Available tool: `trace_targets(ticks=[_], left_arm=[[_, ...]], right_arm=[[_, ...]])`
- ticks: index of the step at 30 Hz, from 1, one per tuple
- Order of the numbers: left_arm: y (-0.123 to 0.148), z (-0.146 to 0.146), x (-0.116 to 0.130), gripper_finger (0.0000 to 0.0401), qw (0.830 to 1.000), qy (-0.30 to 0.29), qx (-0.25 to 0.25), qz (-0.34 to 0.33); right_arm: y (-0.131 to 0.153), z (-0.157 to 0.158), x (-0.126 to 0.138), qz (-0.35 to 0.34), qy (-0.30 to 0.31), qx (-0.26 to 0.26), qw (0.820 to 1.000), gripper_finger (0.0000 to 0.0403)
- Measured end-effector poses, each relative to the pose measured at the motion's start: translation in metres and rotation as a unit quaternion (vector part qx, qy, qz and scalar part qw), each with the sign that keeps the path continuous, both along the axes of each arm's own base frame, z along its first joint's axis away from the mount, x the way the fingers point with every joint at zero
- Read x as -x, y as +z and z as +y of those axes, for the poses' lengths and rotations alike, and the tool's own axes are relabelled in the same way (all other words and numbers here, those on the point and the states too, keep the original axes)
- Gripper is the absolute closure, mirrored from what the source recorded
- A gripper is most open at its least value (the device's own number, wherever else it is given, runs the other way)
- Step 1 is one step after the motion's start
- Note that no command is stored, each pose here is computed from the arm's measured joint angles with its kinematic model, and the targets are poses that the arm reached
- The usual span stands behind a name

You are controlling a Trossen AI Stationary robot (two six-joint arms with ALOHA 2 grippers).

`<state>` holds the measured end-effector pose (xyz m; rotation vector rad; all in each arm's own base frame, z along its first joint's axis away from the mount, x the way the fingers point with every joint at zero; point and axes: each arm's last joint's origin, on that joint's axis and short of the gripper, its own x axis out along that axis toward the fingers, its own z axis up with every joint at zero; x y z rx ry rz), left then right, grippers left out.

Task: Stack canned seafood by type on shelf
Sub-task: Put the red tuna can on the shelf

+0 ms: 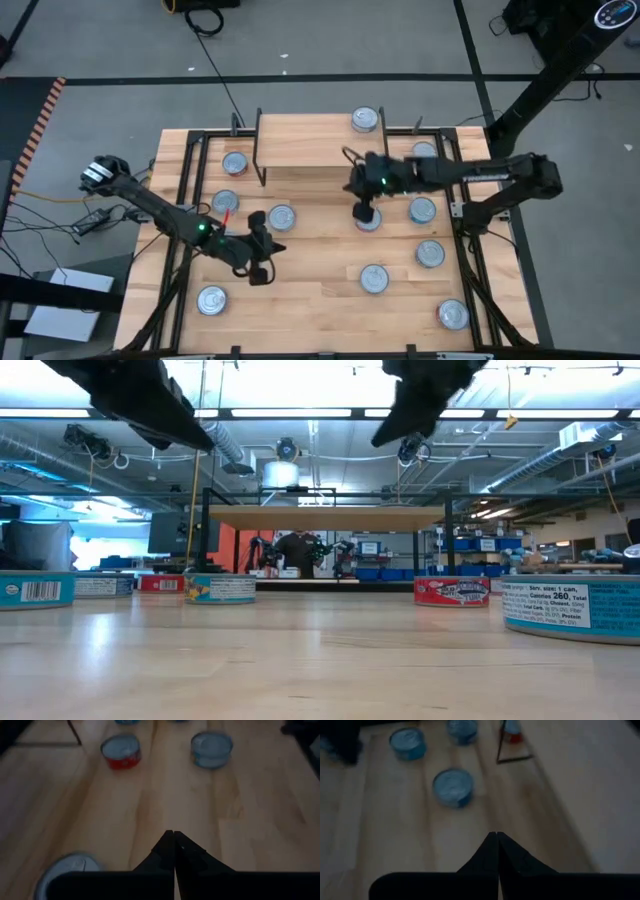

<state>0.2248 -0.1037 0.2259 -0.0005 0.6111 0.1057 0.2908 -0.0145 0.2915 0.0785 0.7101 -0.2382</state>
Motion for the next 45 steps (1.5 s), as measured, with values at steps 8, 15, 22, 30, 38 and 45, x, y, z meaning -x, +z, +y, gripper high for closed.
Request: trace_targets(ticks=[8, 15, 22, 30, 38, 45], left_arm=[[-0.016, 0.0, 0.001, 0.04, 0.998, -0.01, -0.014, 0.063], [-0.022, -0.003, -0.008, 0.04, 1.0, -0.013, 0.016, -0.021], [-0.044, 0.0, 0.001, 0.04, 0.994, -0.023, 0.059, -0.089], [-0.035, 0.007, 0.006, 0.04, 0.999, 0.001, 0.015, -0.038], [0.033, 0.032, 0.035, 0.04, 0.988, 0.084, -0.086, 0.099], [0.072, 0.08, 0.078, 0.04, 0.971, 0.205, -0.058, 0.108]], right_arm=[[-0.051, 0.047, 0.021, 0.042, -0.016, -0.064, 0.997, 0.0398], [-0.058, 0.08, 0.031, 0.04, -0.025, -0.063, 0.997, 0.0398], [-0.057, 0.106, 0.04, 0.034, -0.01, -0.083, 0.996, 0.0397], [-0.057, 0.133, 0.051, 0.016, -0.01, -0.091, 0.996, 0.0397], [-0.056, 0.146, 0.058, -0.001, -0.002, -0.065, 0.998, 0.0396], [-0.056, 0.142, 0.056, 0.001, 0.008, -0.037, 0.999, 0.0396]])
